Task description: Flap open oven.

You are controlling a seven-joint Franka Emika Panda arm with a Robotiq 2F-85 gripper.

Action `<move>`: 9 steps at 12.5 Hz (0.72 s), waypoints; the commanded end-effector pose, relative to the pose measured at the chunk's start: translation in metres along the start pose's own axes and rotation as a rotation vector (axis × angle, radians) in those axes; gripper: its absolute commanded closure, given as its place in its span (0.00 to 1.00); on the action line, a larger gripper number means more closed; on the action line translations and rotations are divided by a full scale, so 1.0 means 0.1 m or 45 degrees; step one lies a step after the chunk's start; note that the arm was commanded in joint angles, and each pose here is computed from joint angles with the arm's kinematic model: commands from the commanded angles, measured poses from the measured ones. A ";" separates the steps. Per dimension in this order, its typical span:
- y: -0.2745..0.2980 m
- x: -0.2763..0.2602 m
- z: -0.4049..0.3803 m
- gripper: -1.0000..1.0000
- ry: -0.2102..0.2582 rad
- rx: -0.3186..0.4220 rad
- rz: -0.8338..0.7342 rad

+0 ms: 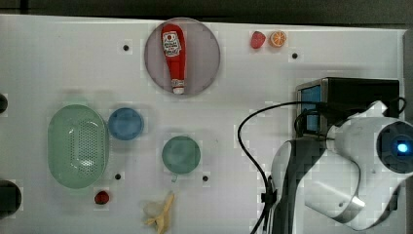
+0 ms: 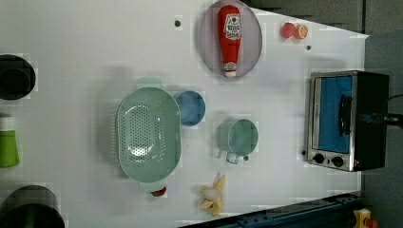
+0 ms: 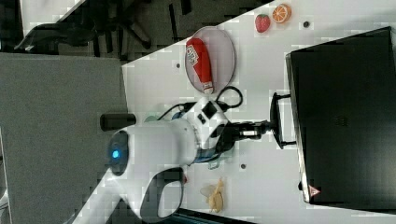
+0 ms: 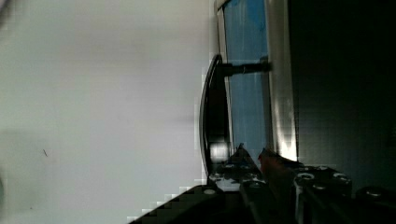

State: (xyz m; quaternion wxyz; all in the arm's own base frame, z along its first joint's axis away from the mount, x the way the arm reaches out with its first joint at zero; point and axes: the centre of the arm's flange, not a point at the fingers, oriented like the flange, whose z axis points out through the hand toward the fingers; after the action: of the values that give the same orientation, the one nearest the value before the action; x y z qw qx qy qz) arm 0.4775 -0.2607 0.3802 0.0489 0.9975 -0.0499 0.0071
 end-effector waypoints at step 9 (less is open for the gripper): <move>-0.11 0.13 0.69 0.83 -0.043 -0.059 -0.115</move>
State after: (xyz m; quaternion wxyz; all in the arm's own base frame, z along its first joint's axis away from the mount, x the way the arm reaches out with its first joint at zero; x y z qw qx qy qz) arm 0.4896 -0.2626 0.3113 0.0723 0.9969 -0.0259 -0.0142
